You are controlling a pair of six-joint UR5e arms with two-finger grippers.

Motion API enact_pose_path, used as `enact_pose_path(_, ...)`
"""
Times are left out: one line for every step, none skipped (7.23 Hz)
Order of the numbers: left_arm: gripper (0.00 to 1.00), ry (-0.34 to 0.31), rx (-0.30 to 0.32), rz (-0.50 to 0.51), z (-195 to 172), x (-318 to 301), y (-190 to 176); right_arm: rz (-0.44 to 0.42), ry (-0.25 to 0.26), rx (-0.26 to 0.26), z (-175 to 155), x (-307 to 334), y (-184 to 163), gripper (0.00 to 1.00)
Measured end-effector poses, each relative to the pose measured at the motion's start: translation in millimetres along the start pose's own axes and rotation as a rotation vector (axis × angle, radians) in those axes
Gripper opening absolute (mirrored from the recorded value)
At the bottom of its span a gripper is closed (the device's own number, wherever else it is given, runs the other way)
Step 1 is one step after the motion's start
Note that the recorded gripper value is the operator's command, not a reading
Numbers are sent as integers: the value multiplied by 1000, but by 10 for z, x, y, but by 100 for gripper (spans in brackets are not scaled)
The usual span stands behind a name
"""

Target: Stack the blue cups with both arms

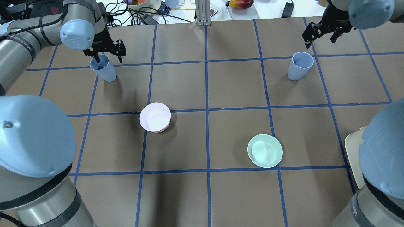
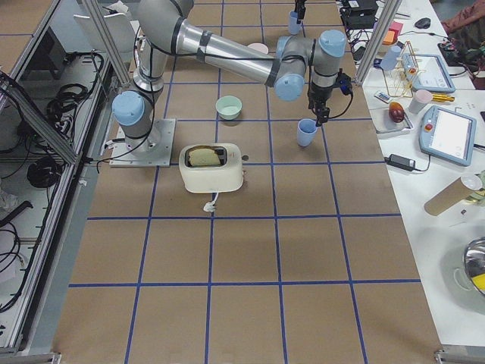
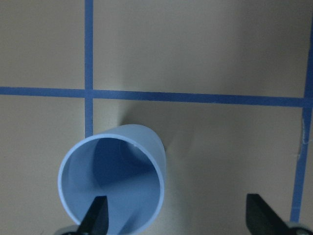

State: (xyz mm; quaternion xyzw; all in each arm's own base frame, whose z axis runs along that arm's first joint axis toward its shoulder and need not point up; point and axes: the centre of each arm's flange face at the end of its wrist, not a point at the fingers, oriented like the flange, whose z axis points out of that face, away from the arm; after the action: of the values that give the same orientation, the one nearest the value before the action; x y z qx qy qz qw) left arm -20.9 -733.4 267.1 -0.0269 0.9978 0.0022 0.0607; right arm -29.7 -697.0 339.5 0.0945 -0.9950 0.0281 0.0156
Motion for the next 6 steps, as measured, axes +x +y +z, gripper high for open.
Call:
enact_pose_path(0,-1,-8,6,62,-5,-5,-16,-13,-18,203,61,-12,100)
enact_pose_path(0,-1,-13,21,94,-5,0,-24,-24,-40,359,80,6,100)
enact_pose_path(0,-1,-13,37,97,-7,0,-25,-34,-59,478,77,36,100)
enact_pose_path(0,-2,-9,45,70,-11,-5,-22,-43,-78,600,71,61,100)
enact_pose_path(0,-1,0,47,-3,-14,-2,-17,-51,-93,711,70,66,100)
enact_pose_path(0,-2,13,52,-117,23,15,-13,-59,-106,817,71,60,94)
